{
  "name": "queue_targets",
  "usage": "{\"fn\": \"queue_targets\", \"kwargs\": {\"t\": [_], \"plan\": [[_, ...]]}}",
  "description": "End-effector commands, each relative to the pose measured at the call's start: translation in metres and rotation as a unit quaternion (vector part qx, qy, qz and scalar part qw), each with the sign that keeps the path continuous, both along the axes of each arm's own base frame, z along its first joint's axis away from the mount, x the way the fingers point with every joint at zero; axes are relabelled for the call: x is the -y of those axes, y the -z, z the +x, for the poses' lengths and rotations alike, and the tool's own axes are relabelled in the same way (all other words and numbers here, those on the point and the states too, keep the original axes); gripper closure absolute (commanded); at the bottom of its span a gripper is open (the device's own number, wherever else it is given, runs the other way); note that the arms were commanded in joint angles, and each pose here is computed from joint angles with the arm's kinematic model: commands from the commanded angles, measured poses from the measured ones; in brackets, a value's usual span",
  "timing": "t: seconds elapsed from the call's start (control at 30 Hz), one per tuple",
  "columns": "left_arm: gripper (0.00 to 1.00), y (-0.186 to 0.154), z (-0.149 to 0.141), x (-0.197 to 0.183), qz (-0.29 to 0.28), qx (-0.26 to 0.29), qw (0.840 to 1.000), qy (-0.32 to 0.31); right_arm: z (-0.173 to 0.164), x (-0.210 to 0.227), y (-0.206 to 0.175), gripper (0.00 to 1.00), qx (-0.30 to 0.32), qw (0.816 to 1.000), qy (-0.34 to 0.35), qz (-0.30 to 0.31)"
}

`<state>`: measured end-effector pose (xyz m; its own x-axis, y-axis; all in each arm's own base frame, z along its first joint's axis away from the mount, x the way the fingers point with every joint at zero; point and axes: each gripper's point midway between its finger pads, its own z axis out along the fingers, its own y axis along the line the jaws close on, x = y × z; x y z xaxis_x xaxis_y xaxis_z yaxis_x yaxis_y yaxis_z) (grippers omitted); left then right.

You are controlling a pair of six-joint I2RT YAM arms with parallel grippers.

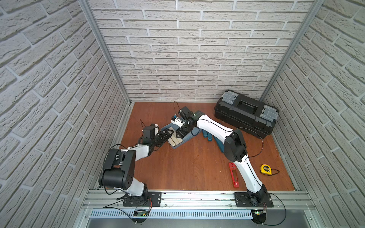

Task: Put the pruning pliers into the storage box
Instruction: Place the pruning pliers in the storage box.

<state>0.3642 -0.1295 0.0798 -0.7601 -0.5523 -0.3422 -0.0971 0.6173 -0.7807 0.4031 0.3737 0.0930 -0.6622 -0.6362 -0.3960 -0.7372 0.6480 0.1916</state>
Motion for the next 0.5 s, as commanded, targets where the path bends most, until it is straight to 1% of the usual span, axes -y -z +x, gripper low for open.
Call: {"fn": "queue_targets", "kwargs": {"t": [0.0, 0.13, 0.27, 0.4, 0.47], "plan": [[0.02, -0.017, 0.004, 0.002, 0.001, 0.030, 0.999, 0.011, 0.011, 0.029, -0.027, 0.44, 0.029, 0.999, 0.027, -0.011], [0.02, -0.017, 0.000, -0.002, 0.005, 0.028, 1.000, 0.012, 0.017, 0.070, -0.030, 0.44, 0.033, 0.996, 0.072, -0.045], [0.02, -0.018, -0.005, -0.008, 0.013, 0.025, 1.000, 0.010, 0.013, 0.116, -0.030, 0.44, 0.039, 0.990, 0.110, -0.078], [0.02, -0.022, -0.011, -0.011, 0.021, 0.027, 0.999, 0.015, 0.002, 0.160, -0.032, 0.44, 0.038, 0.984, 0.149, -0.091], [0.02, -0.024, -0.013, -0.012, 0.027, 0.029, 0.999, 0.016, -0.004, 0.174, -0.030, 0.44, 0.035, 0.982, 0.162, -0.092]]}}
